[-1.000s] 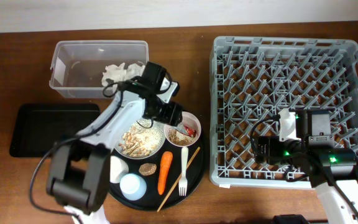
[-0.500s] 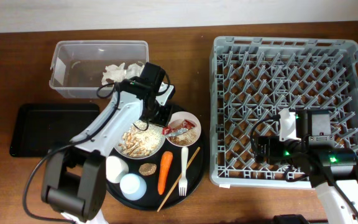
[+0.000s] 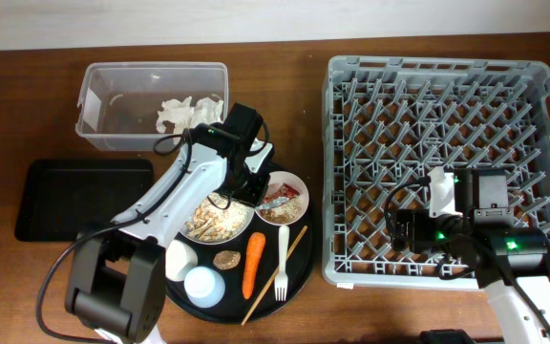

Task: Sort waste into correct bins and load items into the dishwasher rack
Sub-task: 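Drop the red wrapper into the clear bin with the left gripper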

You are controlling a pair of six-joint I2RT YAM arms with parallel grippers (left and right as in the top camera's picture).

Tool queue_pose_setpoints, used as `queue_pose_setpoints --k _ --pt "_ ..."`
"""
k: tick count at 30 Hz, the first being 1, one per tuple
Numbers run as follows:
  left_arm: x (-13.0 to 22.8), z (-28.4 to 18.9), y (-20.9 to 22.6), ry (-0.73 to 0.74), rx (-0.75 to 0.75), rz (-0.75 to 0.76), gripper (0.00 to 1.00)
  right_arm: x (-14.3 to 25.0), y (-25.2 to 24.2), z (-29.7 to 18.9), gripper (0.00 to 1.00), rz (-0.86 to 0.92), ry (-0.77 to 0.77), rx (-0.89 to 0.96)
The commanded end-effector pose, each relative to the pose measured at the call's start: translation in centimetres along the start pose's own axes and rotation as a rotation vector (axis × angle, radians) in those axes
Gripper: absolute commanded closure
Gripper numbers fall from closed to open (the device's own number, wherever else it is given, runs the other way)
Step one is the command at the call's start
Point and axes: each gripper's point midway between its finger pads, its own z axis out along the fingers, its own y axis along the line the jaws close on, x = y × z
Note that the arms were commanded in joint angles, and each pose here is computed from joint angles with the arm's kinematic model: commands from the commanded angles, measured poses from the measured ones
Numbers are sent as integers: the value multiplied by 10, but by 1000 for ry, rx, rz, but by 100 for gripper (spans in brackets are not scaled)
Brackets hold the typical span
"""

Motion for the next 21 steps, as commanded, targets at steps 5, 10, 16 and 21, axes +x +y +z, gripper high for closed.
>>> queue_pose_setpoints --k 5,10,16,21 --pt "9 7 3 7 -11 9 94 -5 1 -4 2 -2 -17 -5" --pt "-27 -47 -5 -161 -7 28 100 -5 1 -4 2 -2 -17 -5" --pt "-93 -184 123 -611 -301 -201 100 -5 1 -4 2 -2 -17 -5" --pt "-91 -130 213 -514 -345 -362 97 -5 1 -4 2 -2 -17 -5"
